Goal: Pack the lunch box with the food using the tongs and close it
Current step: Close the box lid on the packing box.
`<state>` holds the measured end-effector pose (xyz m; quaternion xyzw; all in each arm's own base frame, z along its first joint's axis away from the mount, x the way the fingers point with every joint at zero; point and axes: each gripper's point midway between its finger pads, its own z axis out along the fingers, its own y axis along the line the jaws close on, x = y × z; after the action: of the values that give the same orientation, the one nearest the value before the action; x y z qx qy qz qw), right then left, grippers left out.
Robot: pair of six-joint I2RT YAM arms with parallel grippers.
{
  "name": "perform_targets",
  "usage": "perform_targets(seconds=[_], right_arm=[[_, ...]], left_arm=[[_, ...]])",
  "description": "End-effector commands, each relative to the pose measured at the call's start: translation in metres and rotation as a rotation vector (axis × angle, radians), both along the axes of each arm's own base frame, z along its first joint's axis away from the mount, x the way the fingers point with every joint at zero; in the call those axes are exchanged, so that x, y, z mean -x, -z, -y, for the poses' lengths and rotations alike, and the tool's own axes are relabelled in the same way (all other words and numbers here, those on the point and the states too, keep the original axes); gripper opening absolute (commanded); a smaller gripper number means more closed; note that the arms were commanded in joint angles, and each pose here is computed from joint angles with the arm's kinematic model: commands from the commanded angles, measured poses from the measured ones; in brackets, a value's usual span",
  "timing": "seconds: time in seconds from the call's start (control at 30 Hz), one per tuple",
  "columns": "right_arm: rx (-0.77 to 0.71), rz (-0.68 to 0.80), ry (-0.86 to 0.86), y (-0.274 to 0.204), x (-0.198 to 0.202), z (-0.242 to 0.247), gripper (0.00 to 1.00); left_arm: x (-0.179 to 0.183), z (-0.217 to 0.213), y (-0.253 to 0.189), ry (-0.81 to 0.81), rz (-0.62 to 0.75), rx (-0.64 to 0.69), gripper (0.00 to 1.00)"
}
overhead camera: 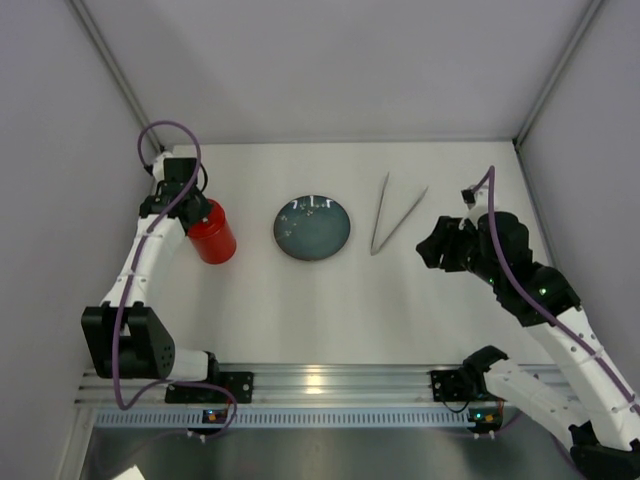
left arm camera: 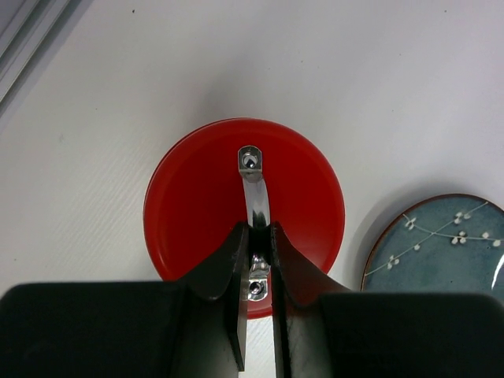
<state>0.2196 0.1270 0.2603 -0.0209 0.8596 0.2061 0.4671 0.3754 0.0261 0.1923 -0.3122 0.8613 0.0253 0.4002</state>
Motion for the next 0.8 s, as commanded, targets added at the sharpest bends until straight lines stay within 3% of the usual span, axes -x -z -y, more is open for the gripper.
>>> perform_targets(seconds=[0.0, 0.77], right_arm=[[-0.027, 0.054, -0.02, -0.012, -0.006, -0.008, 0.51], [-0.017, 0.03, -0.018, 0.001, -0.007, -0.008, 0.51]], left_arm=[[0.002, -0.012, -0.005, -0.05, 0.045, 0.015, 0.12], [0.011, 0.004, 0.085, -0.041, -0.07, 0.157, 0.2]])
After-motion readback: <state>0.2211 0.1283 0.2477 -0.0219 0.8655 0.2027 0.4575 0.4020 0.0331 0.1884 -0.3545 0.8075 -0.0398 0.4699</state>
